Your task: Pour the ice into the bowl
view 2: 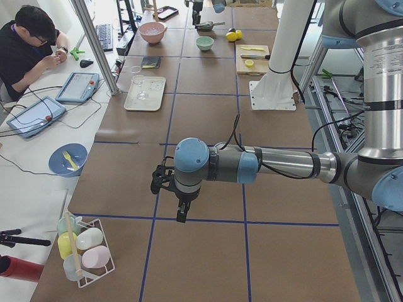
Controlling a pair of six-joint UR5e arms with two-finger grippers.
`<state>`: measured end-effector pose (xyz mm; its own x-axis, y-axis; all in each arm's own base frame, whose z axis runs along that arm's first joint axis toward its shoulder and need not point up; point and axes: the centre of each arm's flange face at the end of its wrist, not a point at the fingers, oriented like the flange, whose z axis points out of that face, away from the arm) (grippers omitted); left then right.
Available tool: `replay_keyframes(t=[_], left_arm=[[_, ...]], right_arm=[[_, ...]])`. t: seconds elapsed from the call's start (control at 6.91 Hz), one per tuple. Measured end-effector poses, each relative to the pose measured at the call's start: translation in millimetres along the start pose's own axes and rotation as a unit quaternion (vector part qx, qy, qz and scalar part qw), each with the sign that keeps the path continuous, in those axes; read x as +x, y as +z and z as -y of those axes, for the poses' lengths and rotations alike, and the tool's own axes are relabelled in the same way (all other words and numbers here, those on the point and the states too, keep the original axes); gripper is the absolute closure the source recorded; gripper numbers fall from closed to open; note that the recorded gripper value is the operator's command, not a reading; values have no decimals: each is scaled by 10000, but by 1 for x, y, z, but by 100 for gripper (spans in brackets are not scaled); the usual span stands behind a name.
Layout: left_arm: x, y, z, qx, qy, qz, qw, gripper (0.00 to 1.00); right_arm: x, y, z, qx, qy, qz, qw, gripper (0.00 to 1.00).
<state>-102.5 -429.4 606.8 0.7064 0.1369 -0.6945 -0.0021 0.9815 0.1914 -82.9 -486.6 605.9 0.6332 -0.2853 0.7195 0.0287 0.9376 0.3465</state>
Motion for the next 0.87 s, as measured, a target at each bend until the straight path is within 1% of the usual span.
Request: replay_keyframes(t=[0.14,0.29,0.43,0.72,0.87], left_arm=[[1,-2,3,23,25,3,10000,0],[2,-3,5,39,44,6,10000,0],[3,-4,7,47,57,5,10000,0],[3,-4,7,49,66,4,10000,0],[3,-3,6,41,67,3,10000,0]], right_arm=[[31,-30,3,-66,144,-255,9995,0],[59,-60,0,-180,316,-458,9983,0],[82,-82,-8,-365,442,-573,9967,0],[102,-99,-31,-810,903,-635,9906,0],[105,-99,-42,-915,1030,-652,9883,0]])
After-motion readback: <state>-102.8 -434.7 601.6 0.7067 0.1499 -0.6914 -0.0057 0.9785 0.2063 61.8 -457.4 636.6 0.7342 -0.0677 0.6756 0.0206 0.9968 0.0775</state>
